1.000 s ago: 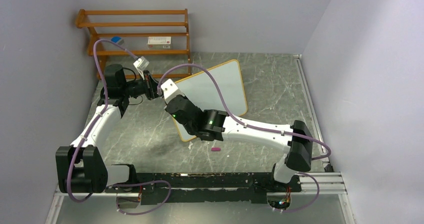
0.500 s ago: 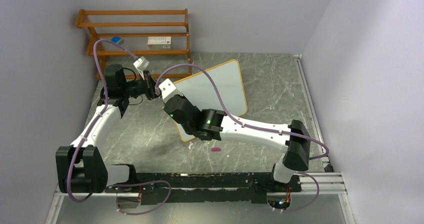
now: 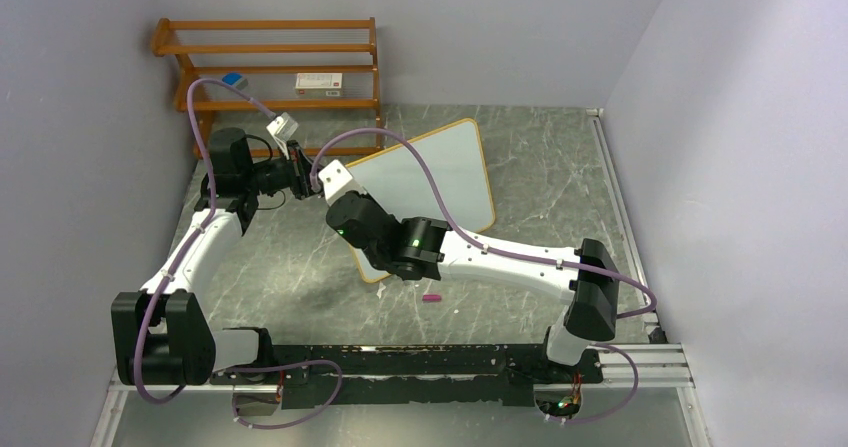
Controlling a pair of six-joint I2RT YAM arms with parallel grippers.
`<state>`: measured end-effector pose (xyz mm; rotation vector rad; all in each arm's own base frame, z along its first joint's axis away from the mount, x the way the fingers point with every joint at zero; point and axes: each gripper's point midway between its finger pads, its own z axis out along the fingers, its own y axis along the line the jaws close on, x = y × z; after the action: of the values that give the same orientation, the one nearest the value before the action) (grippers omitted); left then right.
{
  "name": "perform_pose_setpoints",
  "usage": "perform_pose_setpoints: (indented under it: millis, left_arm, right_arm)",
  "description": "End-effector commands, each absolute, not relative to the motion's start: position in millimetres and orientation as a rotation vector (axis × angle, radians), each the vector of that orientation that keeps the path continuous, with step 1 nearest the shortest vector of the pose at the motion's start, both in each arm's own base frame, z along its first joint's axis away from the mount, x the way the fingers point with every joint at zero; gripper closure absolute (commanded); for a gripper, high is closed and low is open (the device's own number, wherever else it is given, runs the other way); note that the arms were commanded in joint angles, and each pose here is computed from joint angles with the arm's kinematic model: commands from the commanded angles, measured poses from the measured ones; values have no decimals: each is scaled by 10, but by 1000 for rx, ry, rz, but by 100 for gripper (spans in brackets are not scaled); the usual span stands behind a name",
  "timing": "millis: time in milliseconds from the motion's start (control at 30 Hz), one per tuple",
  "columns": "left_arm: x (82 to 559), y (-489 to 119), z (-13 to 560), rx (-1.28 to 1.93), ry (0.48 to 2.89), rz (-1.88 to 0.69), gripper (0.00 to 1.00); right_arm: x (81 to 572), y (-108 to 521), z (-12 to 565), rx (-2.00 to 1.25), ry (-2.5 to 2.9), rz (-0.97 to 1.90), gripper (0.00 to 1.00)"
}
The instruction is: Write a sentence on the whiteboard
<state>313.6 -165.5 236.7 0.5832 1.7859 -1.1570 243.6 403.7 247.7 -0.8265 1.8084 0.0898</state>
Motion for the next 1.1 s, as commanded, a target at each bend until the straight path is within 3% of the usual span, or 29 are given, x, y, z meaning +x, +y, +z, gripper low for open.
perform_pose_setpoints:
  millis: [0,833,1067]
  left_arm:
    - [3140,-1677,2399,650,1748,-1102,95]
    - [3154,-1667,2389,644,1755,-1094,95]
    - [3152,-1669,2382,644,1756,-1097,95]
  right_arm:
    - [2397,4058,2433,-824,1841,104,100]
    - [2140,3967,2146,-875,1930,102,100]
    - [2177,3932,2427,-807,1858,124,100]
